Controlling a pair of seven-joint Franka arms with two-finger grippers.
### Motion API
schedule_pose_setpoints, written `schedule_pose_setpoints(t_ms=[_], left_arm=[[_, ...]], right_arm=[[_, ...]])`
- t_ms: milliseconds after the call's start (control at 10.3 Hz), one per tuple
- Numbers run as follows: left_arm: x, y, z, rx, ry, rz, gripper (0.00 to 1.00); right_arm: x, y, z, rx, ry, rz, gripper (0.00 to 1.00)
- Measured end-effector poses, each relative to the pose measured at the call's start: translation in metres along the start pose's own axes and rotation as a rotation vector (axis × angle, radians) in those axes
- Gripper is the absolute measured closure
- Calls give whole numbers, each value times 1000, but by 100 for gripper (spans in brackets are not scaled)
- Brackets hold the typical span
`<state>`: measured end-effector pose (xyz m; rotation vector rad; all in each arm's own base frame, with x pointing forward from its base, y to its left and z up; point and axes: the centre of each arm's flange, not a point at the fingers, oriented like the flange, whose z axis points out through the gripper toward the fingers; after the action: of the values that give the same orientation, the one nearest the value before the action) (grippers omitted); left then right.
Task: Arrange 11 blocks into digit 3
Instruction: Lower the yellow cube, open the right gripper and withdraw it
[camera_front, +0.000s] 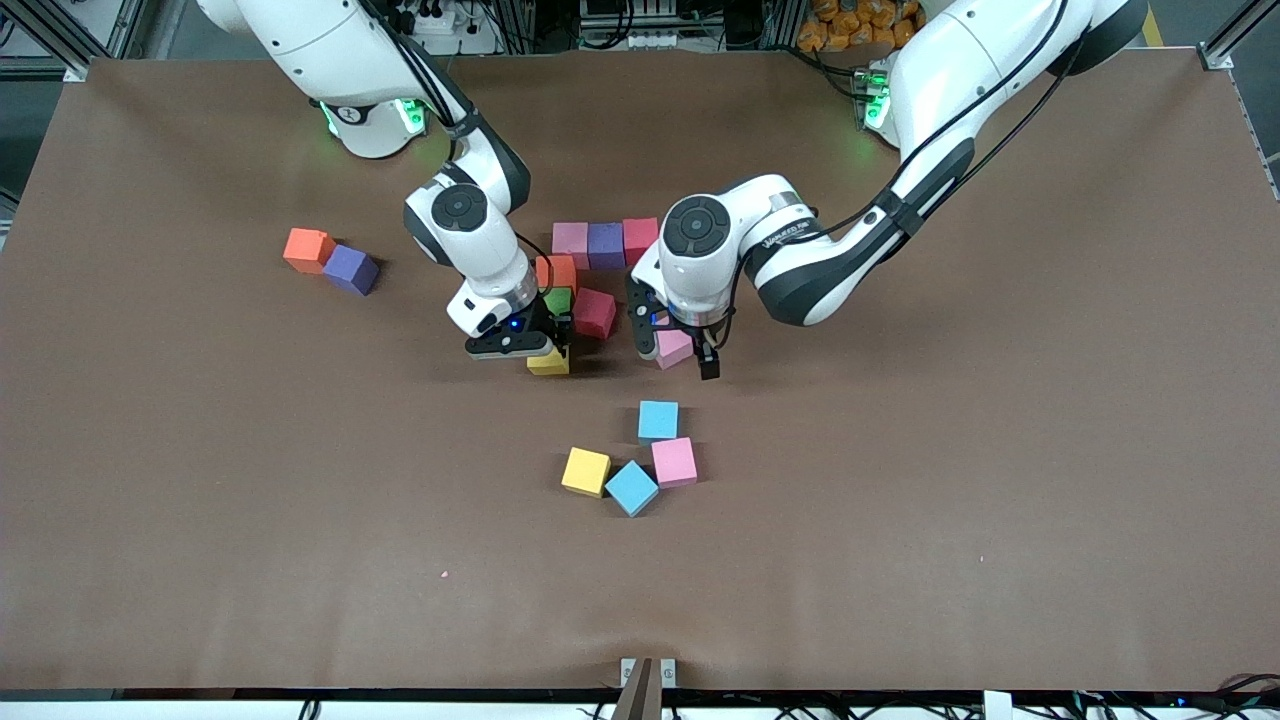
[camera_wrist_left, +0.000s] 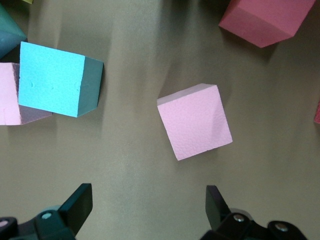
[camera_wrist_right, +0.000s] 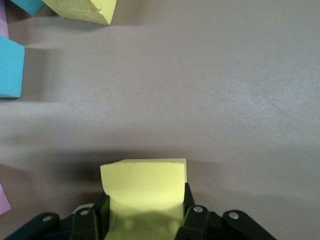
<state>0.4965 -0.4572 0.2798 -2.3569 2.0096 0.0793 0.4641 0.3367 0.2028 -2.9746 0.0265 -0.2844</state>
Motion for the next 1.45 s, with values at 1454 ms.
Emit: schedule_pose_setpoints(t_ms=[1454], left_arm=[[0,-3,-2,5,13,-5,0]], right_arm=[[97,9,-80,-131,-65,36,0]])
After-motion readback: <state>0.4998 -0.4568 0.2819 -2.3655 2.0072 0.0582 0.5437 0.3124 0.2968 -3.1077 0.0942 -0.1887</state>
